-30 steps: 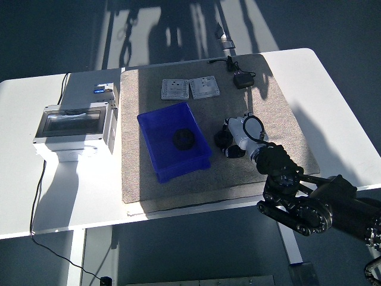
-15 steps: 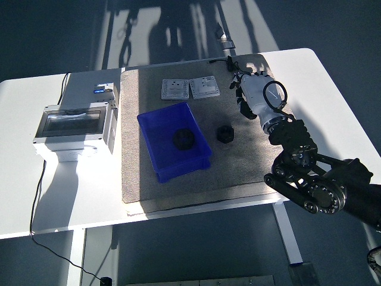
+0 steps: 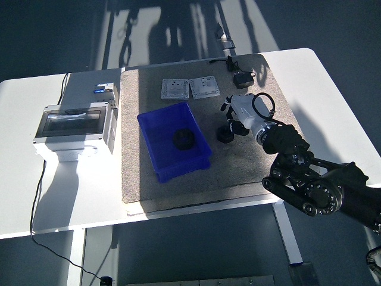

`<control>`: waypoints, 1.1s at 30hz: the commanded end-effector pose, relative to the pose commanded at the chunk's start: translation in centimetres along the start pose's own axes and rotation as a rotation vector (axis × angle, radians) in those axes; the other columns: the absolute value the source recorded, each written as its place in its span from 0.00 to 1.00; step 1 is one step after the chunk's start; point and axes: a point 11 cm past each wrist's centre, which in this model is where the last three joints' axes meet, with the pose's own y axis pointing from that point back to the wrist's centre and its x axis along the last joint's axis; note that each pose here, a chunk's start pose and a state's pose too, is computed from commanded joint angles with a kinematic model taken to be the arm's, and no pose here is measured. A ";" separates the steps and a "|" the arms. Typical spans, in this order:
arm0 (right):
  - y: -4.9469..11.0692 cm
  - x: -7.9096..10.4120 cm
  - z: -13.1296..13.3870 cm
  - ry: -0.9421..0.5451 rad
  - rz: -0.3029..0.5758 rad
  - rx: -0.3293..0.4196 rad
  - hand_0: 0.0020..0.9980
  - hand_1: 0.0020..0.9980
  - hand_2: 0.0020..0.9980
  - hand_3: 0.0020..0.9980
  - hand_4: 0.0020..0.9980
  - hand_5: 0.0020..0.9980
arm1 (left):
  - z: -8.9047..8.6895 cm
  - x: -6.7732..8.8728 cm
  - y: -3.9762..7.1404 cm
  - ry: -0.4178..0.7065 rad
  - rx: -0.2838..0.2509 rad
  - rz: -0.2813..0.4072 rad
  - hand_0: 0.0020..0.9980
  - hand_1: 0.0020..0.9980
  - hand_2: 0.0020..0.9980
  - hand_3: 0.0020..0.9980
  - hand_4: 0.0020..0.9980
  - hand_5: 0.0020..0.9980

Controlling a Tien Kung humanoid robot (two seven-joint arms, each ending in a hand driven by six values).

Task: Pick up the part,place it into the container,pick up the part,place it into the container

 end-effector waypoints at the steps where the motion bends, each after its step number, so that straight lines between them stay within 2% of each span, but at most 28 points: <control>1: 0.0 -0.1 0.0 -0.001 -0.006 0.001 1.00 0.93 0.98 1.00 0.92 0.34 | 0.0 0.0 0.0 0.000 0.000 0.000 0.68 0.67 0.63 0.39 0.40 0.61; 5: 0.0 -0.7 -0.1 -0.003 -0.033 -0.001 1.00 0.93 0.98 1.00 0.92 0.34 | 0.1 0.0 0.0 0.000 -0.001 0.001 0.68 0.67 0.63 0.39 0.40 0.61; 6: 0.0 -0.9 0.0 -0.002 -0.040 -0.004 1.00 0.94 0.98 1.00 0.98 0.39 | 0.1 -0.1 0.0 0.000 -0.002 0.001 0.68 0.67 0.63 0.39 0.40 0.62; 11: 0.0 -1.8 0.5 0.000 -0.075 -0.022 1.00 0.94 0.98 1.00 0.98 0.39 | 0.1 -0.1 0.0 0.000 -0.002 0.001 0.68 0.67 0.63 0.39 0.40 0.62; 12: 0.0 -2.0 0.6 0.000 -0.082 -0.025 1.00 0.91 0.93 0.98 0.97 0.39 | 0.1 -0.1 0.0 0.000 -0.003 0.001 0.68 0.67 0.63 0.39 0.40 0.62; 17: 0.0 -3.1 0.9 -0.018 -0.132 -0.036 1.00 0.91 0.93 0.98 0.97 0.39 | 0.1 0.0 0.0 -0.001 -0.004 0.001 0.68 0.67 0.63 0.39 0.40 0.62; 18: 0.0 -3.3 1.0 -0.023 -0.141 -0.037 1.00 0.84 0.88 0.92 0.97 0.38 | 0.2 0.0 0.0 -0.001 -0.005 0.001 0.68 0.67 0.63 0.39 0.40 0.62; 23: 0.0 -3.7 1.3 -0.026 -0.149 -0.044 1.00 0.84 0.88 0.92 0.97 0.38 | 0.2 0.0 0.0 0.000 -0.007 0.002 0.68 0.67 0.63 0.39 0.40 0.62; 24: 0.0 -3.7 1.4 -0.021 -0.148 -0.046 0.93 0.64 0.66 0.73 0.76 0.15 | 0.2 0.0 0.0 0.000 -0.008 0.002 0.68 0.67 0.63 0.39 0.40 0.62; 29: 0.0 -3.9 1.4 -0.021 -0.142 -0.032 0.93 0.64 0.66 0.73 0.76 0.15 | 0.2 0.0 0.0 -0.003 -0.009 0.003 0.68 0.67 0.63 0.39 0.40 0.62; 30: 0.0 -3.9 1.3 -0.022 -0.138 -0.026 0.82 0.42 0.63 0.68 0.36 0.00 | 0.3 0.0 0.0 -0.003 -0.009 0.003 0.68 0.67 0.63 0.39 0.40 0.62; 33: 0.0 -3.9 1.3 -0.026 -0.131 -0.013 0.82 0.42 0.63 0.68 0.36 0.00 | 0.3 0.0 0.0 -0.004 -0.010 0.003 0.68 0.67 0.63 0.39 0.40 0.62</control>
